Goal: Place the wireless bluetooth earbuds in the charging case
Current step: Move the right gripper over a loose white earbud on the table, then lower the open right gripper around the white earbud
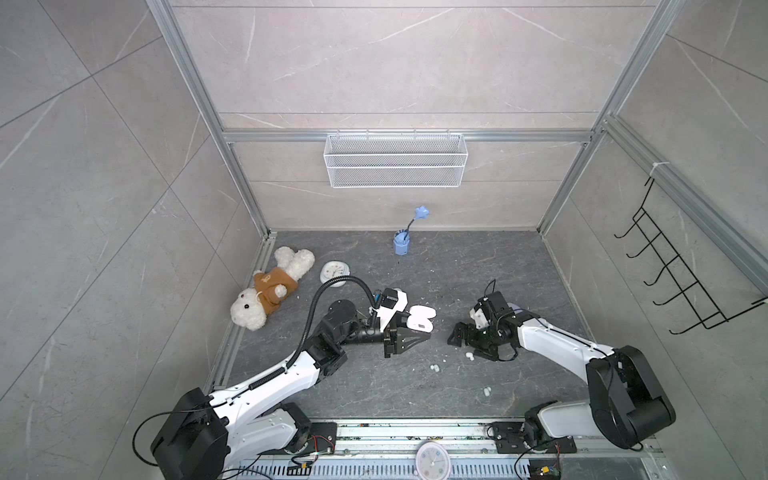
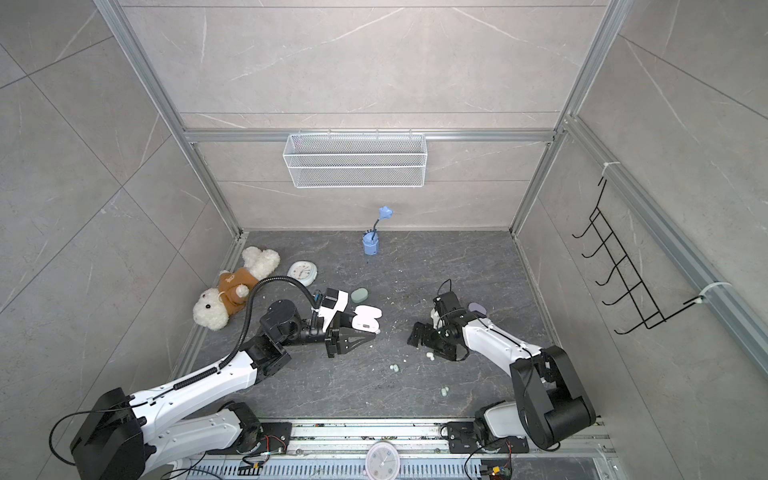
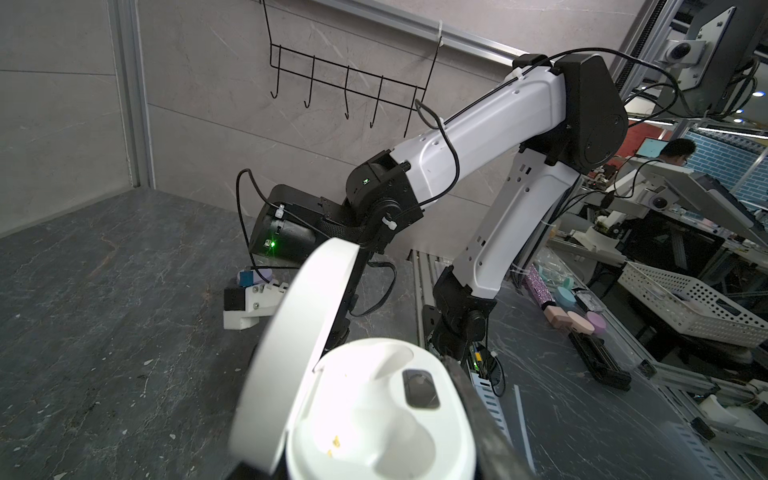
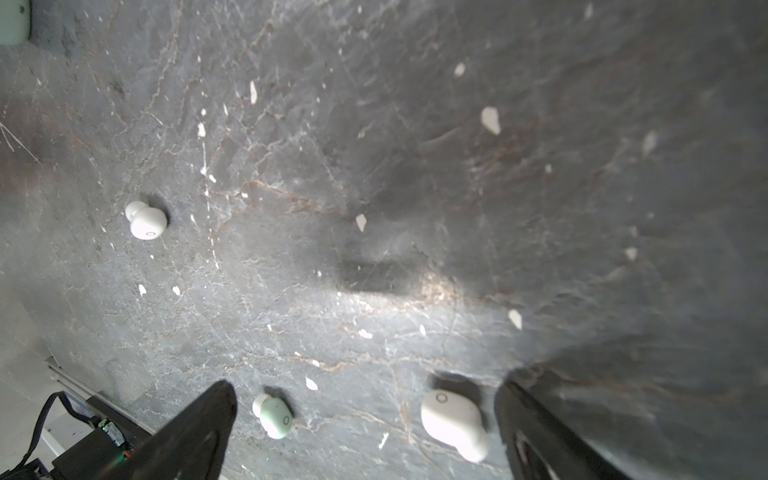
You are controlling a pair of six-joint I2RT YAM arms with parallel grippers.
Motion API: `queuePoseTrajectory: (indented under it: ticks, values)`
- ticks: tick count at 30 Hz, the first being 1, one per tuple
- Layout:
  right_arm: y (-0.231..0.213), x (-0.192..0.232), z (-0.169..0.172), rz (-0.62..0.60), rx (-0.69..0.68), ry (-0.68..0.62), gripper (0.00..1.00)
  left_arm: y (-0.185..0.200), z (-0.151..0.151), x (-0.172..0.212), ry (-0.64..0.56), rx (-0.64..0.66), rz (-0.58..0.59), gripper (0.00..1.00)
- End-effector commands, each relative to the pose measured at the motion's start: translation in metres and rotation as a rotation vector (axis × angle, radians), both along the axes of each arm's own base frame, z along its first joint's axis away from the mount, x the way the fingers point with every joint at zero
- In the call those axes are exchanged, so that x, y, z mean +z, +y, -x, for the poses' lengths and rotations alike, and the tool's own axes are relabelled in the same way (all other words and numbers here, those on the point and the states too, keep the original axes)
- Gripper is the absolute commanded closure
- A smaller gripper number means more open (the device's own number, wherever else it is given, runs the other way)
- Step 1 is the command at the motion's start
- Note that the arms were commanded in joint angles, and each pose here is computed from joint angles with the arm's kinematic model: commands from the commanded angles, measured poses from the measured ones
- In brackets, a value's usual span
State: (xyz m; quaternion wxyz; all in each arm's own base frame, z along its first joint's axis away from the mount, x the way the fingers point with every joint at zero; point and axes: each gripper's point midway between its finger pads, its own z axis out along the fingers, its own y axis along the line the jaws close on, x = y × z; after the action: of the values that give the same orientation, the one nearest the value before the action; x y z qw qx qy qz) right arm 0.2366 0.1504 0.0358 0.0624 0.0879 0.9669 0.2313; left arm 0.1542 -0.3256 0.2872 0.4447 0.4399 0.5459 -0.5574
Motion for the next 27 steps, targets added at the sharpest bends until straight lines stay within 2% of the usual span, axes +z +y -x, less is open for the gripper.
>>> queuePoseTrajectory:
  ticks: [1, 27]
  values:
    - [-0.003, -0.003, 0.014, 0.0, -0.002, 0.046, 0.01, -0.003, 0.002, 0.025, -0.038, -0.022, 0.055, 0.79]
    - [0.018, 0.011, 0.02, -0.028, 0.055, 0.04, 0.01, -0.006, -0.002, 0.014, -0.021, -0.014, 0.017, 0.8]
